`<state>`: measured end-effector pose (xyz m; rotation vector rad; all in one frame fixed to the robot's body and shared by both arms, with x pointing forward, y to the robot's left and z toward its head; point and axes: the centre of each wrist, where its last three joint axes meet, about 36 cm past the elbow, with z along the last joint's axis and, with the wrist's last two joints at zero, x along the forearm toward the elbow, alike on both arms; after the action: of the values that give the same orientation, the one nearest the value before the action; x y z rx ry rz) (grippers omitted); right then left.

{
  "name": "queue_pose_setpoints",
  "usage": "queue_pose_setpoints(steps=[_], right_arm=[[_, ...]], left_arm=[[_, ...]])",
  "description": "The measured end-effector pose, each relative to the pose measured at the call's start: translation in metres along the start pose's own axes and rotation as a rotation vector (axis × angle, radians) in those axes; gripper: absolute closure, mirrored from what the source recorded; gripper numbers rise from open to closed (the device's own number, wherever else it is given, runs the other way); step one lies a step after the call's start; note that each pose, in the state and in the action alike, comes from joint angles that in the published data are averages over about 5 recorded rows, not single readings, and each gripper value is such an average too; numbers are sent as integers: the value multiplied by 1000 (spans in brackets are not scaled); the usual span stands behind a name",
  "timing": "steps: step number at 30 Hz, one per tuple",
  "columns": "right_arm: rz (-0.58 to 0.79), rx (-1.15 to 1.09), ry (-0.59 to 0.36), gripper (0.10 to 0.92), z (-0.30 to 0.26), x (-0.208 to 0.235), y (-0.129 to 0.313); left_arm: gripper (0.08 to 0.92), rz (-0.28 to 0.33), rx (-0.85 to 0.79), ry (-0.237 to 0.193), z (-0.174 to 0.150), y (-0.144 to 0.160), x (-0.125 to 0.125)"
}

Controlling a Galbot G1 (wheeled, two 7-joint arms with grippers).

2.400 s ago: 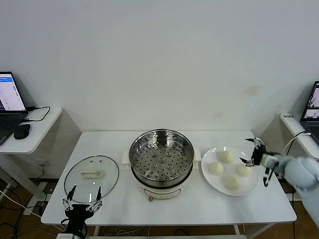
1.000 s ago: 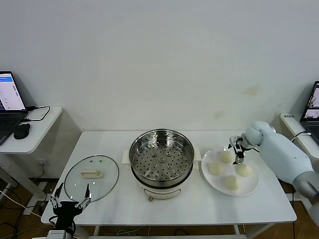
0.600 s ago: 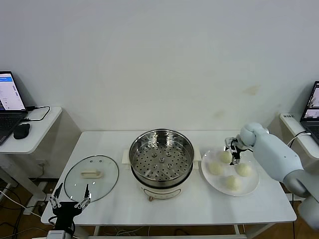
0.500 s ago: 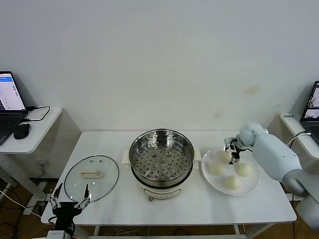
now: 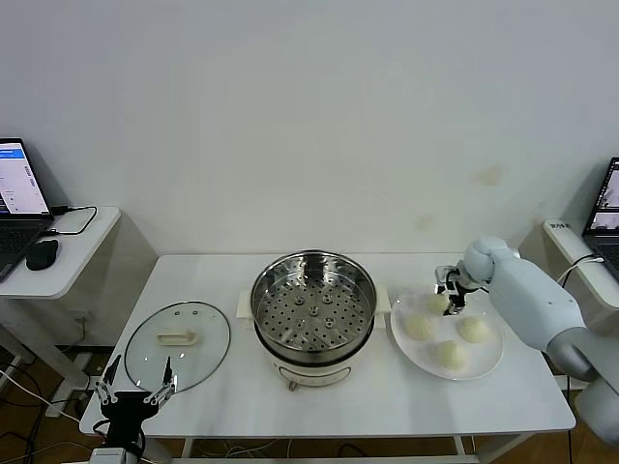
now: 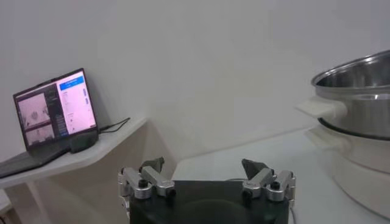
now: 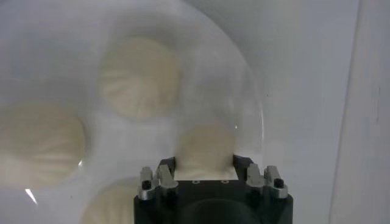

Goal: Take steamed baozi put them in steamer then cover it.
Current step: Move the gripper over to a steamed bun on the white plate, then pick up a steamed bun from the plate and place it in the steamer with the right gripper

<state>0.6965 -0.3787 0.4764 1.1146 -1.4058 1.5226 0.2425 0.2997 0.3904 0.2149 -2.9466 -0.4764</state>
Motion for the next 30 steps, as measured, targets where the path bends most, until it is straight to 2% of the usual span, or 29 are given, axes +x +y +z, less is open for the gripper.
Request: queue_pose_setpoints(steps=[11, 20, 25, 30], right_arm=[[114, 32, -93, 428, -8, 102, -23], [222, 171, -250, 420, -71, 188, -49], [232, 275, -327, 424, -118, 210, -56], [202, 401, -372, 420, -167, 209, -59]], left_arm=[[177, 15, 16, -18, -4, -4, -5], [177, 21, 64, -7, -6, -3, -7], [177, 18, 93, -1, -6, -2, -9], [177, 13, 108, 9, -3, -2, -9]])
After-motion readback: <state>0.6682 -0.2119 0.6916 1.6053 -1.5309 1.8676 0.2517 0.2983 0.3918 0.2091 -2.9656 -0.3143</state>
